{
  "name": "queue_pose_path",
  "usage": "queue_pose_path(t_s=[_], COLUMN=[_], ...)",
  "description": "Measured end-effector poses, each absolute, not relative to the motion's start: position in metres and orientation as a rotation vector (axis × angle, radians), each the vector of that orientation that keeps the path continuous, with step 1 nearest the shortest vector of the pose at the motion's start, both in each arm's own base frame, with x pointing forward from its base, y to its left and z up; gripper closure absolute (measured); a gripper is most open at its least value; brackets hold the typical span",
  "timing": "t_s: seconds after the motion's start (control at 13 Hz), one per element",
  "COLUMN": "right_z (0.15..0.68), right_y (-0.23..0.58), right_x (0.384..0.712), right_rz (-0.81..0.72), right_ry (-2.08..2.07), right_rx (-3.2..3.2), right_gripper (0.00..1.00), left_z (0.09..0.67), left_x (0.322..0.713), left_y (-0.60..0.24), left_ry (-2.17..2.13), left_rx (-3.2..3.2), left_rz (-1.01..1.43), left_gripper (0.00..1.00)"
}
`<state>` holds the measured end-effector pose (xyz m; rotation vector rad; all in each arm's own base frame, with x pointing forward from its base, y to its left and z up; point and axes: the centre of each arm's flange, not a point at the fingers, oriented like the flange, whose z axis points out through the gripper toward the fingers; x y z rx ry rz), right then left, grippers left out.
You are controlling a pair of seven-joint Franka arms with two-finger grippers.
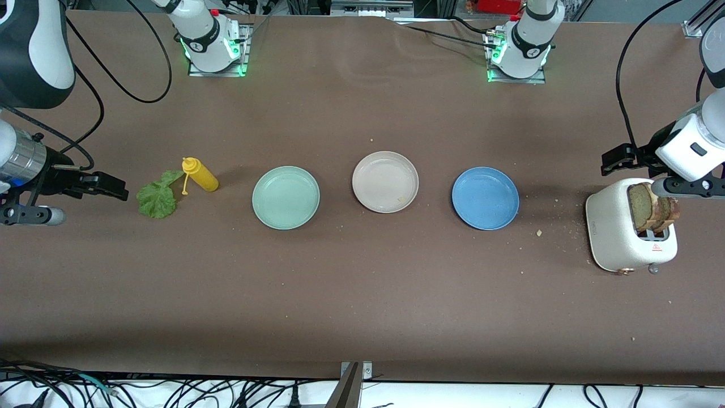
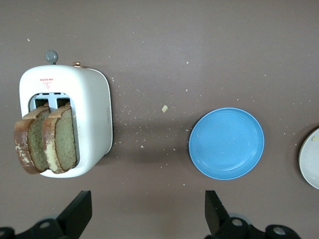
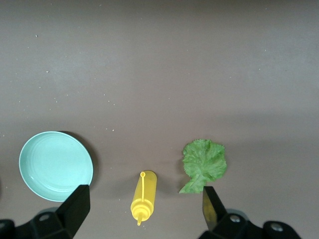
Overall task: Make sandwich in beige plate with both arms
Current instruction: 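Lower the left gripper onto a toast slice in the white toaster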
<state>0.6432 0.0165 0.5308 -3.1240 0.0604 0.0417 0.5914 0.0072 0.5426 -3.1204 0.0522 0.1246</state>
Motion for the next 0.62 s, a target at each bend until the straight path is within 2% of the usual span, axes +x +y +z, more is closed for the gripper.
queue_pose_path(t_s=[0.62], right_z=[0.5308], right_y=[0.0159], right_x=[0.6433], right_rz=[0.042], right_ry=[0.063], right_rx=[-3.124], right_gripper=[0.0], left_z=[0.5409], left_x=[0.5922], left_y=[0.0113], left_ry=[0.062], left_rx=[-3.119], left_rz=[0.127], left_gripper=[0.0])
